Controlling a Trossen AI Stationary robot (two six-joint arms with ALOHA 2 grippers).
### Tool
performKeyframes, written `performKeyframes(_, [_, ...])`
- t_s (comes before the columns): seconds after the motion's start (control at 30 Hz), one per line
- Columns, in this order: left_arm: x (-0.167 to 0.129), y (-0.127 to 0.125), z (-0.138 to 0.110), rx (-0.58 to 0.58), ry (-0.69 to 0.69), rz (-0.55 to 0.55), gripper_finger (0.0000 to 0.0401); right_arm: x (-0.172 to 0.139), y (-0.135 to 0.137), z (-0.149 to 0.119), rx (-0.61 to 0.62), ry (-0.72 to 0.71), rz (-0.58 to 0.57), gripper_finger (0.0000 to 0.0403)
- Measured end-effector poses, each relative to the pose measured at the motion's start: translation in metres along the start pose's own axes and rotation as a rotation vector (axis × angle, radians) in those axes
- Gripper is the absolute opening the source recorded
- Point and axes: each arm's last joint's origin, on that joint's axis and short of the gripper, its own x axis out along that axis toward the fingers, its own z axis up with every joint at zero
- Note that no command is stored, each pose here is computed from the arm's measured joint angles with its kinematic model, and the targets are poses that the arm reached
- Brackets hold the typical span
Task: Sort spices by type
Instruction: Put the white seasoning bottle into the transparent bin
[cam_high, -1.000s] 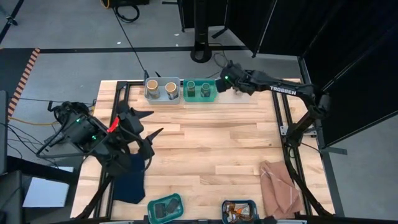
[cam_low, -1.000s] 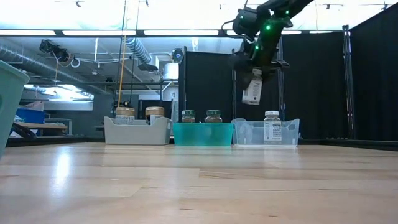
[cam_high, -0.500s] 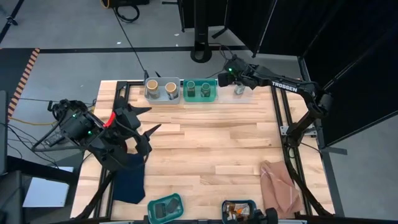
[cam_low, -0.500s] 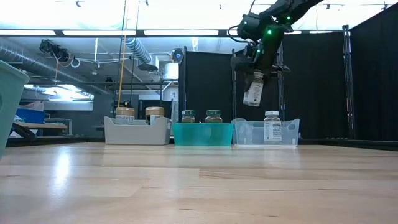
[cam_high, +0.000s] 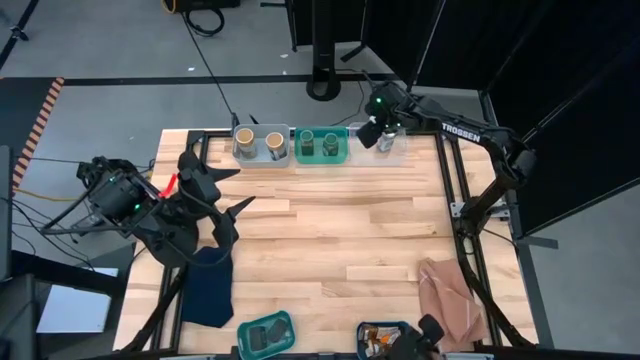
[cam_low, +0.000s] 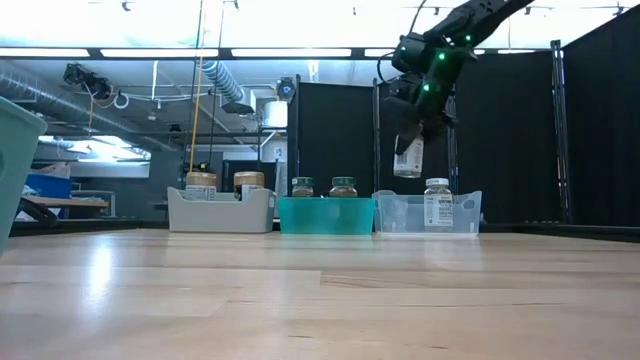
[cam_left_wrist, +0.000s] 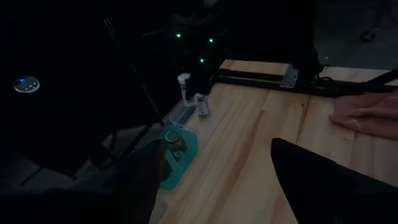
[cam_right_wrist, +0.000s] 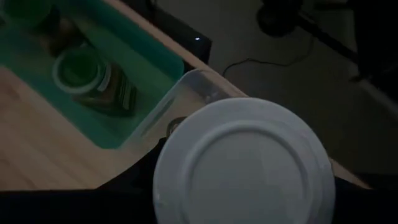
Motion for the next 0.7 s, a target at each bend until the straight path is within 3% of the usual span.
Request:
performKeyframes(0.13, [-0.001,0.002,0.000,0.014,0.000,-0.004,0.0300,0.007,-0.001,0.000,-0.087,0.016,0.030,0.0205])
performKeyframes(0.4, [-0.004,0.011,0.001,0.001,-0.006,-0.012,0.0300,0.057,0.017,-0.014,-0.258,0.174,0.055,0.0205])
performKeyframes(0.7, [-0.009,0.023,0.003,-0.028,-0.016,-0.021,0.0300,0.074,0.023,-0.015,-0.359,0.164,0.084,0.0205])
